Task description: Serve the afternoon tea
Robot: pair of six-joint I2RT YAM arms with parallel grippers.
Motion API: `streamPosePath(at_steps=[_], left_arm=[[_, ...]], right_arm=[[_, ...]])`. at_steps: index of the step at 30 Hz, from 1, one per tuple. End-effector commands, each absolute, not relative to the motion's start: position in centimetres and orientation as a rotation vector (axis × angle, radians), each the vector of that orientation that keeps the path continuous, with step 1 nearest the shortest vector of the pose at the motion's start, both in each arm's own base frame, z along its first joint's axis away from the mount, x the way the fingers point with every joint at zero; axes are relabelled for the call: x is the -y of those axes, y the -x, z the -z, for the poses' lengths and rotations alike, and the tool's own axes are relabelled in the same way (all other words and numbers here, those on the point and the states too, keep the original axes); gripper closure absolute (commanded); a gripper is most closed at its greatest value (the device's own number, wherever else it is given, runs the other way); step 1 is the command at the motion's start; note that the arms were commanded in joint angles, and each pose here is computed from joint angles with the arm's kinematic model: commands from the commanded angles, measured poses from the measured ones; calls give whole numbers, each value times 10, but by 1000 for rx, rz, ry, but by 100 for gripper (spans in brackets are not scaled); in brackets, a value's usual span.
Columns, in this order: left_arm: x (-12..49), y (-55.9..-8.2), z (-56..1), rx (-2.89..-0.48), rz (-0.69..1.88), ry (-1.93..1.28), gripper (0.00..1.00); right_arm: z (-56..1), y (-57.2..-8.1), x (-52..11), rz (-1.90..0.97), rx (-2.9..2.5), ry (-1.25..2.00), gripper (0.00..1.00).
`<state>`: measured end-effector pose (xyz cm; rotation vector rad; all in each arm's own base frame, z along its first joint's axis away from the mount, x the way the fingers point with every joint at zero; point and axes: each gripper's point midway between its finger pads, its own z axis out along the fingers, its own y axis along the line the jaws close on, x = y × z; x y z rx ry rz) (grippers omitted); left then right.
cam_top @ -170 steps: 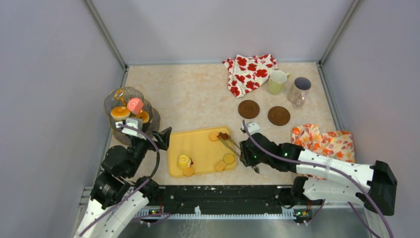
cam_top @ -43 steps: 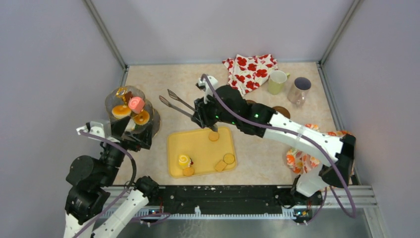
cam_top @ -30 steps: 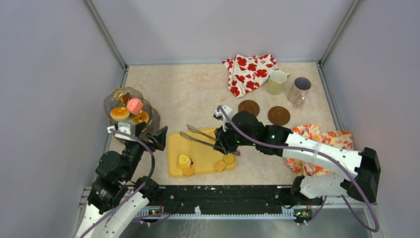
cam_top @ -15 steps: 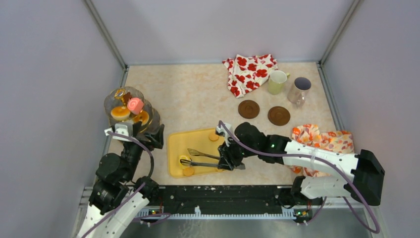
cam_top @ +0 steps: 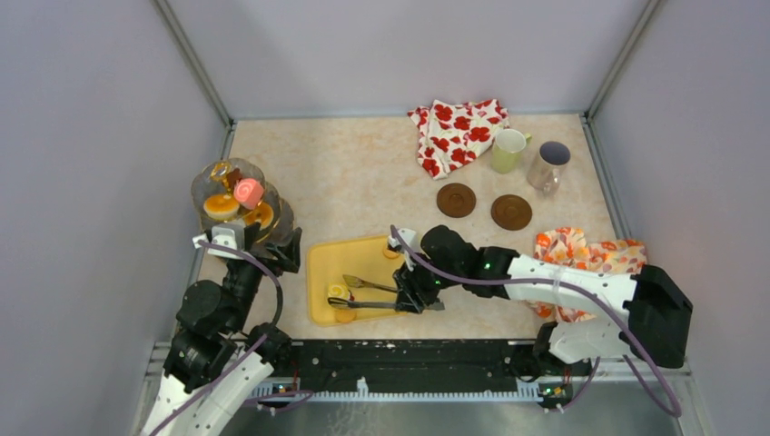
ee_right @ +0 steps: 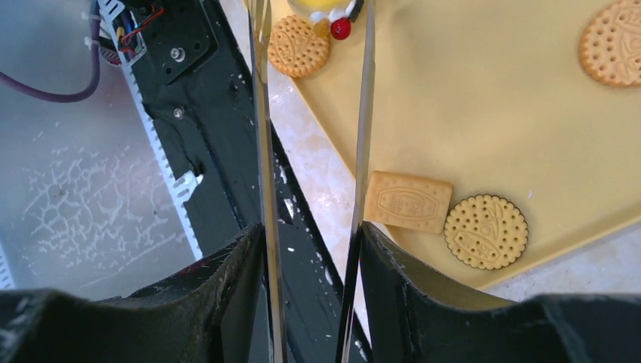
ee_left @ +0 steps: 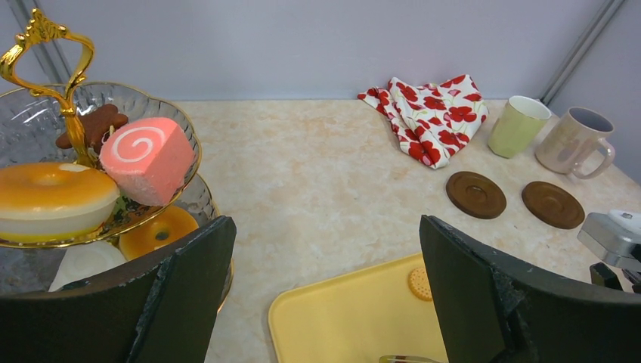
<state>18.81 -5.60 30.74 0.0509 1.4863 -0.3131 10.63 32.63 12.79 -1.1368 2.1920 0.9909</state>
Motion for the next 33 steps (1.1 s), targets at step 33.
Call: streamPosePath(at_steps=[33], left_arm=[[53, -188, -320, -1433, 318, -30, 1]], right_arm=[[-137, -123, -347, -983, -2124, 1098, 59]])
